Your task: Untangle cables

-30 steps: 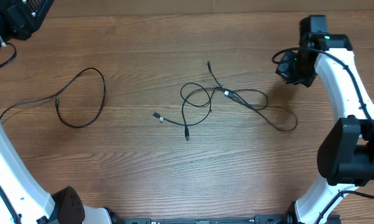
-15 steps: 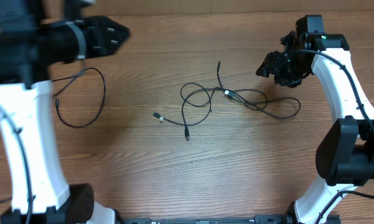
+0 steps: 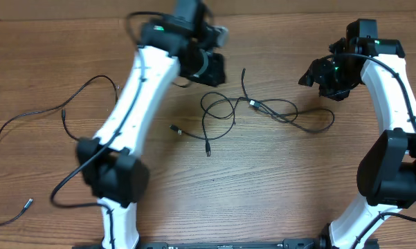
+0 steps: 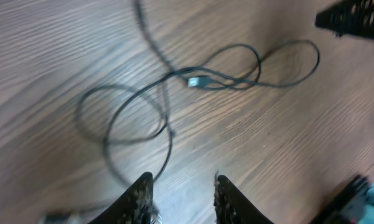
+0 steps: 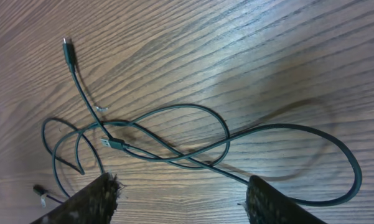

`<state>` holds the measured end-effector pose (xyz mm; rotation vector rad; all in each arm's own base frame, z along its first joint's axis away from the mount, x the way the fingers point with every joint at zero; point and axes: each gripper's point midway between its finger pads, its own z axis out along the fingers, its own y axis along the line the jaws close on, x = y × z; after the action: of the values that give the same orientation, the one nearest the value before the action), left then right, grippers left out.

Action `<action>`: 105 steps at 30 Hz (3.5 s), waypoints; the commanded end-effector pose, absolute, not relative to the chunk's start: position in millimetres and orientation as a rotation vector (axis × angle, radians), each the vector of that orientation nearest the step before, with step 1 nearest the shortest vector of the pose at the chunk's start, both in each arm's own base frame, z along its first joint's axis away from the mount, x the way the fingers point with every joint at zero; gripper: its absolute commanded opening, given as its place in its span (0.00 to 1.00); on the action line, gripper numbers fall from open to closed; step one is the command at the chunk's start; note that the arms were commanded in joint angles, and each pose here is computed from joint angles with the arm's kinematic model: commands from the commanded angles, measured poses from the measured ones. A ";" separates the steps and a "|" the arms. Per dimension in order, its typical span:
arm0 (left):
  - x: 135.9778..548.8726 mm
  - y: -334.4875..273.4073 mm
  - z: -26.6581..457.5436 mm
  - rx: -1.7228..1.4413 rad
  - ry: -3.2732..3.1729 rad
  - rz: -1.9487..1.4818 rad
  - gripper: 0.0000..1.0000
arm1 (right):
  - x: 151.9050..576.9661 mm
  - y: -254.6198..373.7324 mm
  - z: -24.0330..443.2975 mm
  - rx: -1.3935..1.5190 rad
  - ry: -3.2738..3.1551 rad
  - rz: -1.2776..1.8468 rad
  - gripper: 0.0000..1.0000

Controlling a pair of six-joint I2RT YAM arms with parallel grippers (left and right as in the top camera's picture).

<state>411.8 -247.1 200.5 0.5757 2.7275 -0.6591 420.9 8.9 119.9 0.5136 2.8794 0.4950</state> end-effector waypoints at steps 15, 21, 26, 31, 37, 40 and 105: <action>415.2 -295.7 55.7 0.767 2.901 -0.704 0.36 | 417.6 10.7 122.7 0.503 2.885 0.481 0.62; 407.1 -302.1 23.5 0.797 2.957 -0.676 0.34 | 416.4 10.9 122.3 0.505 2.890 0.481 0.62; 408.7 -303.0 8.9 0.798 2.967 -0.668 0.34 | 416.1 11.0 122.2 0.505 2.891 0.481 0.62; 409.2 -312.7 8.7 0.822 2.937 -0.671 0.32 | 416.9 11.0 122.6 0.503 2.887 0.481 0.62; 409.3 -309.7 25.8 0.796 2.957 -0.673 0.04 | 406.6 30.0 128.0 0.460 2.915 0.645 0.65; 424.3 -302.2 69.4 0.758 2.915 -0.678 0.04 | 403.6 44.7 139.5 0.339 2.897 0.774 0.62; 375.7 -226.9 497.0 0.373 2.012 -0.910 0.04 | 434.7 256.8 309.7 0.240 2.440 1.146 0.34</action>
<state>380.6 -232.9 481.5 0.3735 2.0622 -0.9052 422.2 271.6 316.8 0.1647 2.4445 1.2494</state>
